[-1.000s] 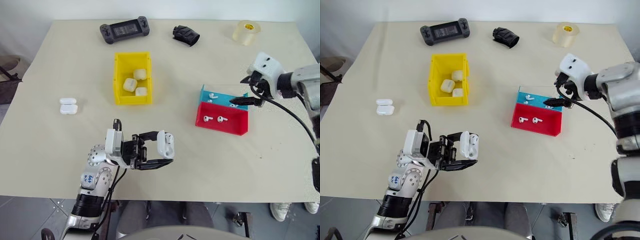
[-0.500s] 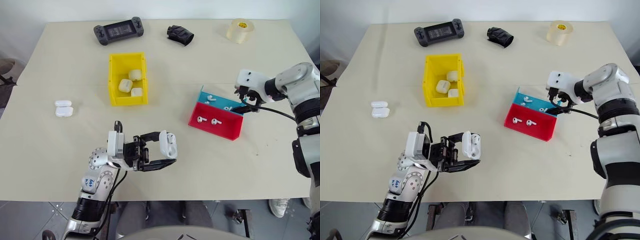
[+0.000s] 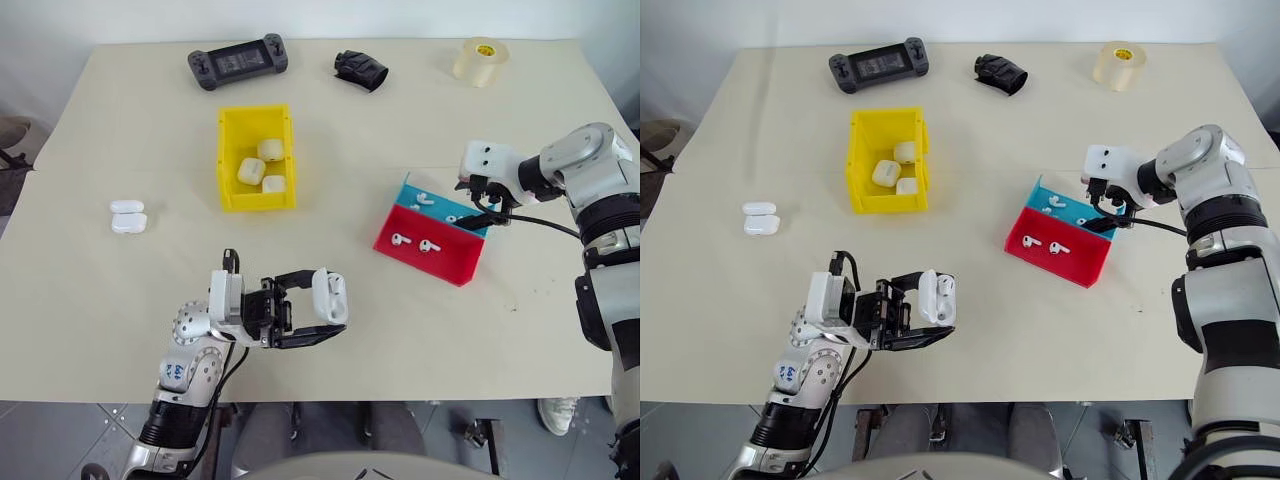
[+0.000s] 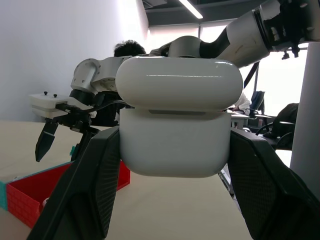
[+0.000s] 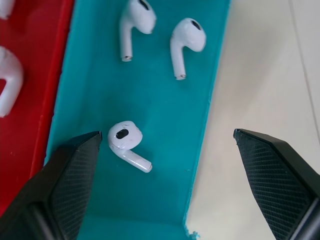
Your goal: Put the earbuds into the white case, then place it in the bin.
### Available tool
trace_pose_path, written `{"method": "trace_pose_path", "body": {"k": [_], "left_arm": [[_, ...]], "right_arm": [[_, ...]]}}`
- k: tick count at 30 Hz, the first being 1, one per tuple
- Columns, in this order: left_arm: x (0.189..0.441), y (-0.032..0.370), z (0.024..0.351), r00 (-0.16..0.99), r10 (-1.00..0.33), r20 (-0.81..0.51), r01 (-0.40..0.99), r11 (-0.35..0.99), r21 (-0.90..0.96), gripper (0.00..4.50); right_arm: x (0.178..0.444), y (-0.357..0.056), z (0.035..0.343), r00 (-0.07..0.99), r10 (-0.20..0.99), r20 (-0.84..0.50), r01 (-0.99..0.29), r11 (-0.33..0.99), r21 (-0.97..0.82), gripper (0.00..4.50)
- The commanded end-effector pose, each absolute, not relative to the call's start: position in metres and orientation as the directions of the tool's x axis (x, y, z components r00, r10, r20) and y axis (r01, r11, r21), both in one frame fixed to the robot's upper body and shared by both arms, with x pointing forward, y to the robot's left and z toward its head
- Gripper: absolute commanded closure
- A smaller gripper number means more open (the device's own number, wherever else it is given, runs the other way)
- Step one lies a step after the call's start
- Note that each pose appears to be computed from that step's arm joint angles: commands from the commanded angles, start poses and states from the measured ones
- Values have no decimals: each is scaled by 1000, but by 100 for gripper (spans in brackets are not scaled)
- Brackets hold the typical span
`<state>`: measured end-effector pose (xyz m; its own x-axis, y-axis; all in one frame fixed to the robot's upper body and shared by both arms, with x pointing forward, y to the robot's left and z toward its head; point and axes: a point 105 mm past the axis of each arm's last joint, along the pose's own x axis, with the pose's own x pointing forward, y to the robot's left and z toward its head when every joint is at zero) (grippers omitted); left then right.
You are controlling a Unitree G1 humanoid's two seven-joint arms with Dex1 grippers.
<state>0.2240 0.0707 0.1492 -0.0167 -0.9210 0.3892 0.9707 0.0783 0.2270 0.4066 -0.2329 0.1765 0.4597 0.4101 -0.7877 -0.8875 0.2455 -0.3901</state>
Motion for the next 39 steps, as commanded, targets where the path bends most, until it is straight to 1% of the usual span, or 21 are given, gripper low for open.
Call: {"method": "trace_pose_path", "body": {"k": [1,4,6,10,20,26,32,34,37,39], "left_arm": [[222,74,152,-25,-917,398,962,86,259,170],[223,75,152,-24,-918,397,962,87,260,170],[223,75,152,-23,-918,397,961,89,261,170],[224,76,152,-21,-918,397,961,92,262,170],[226,73,158,-25,-918,397,959,90,269,170],[226,73,161,-22,-918,396,958,93,271,170],[225,73,164,-18,-918,396,957,99,272,170],[226,72,165,-16,-918,397,957,101,273,170],[226,72,166,-13,-917,399,956,106,274,170],[226,72,166,-11,-917,399,956,107,274,170]], "right_arm": [[405,-238,183,468,400,-788,-884,217,-415,6],[403,-235,179,438,411,-800,-899,199,-390,64],[400,-234,175,410,412,-814,-912,177,-370,135],[401,-234,175,422,415,-806,-907,187,-378,270],[400,-235,171,421,413,-808,-907,179,-381,270],[400,-232,166,410,417,-811,-911,152,-383,270],[398,-231,166,402,410,-819,-908,68,-412,270],[396,-230,167,396,403,-825,-903,6,-431,270],[396,-234,169,403,359,-842,-892,-51,-449,270],[395,-234,171,401,354,-845,-887,-81,-455,270]]}}
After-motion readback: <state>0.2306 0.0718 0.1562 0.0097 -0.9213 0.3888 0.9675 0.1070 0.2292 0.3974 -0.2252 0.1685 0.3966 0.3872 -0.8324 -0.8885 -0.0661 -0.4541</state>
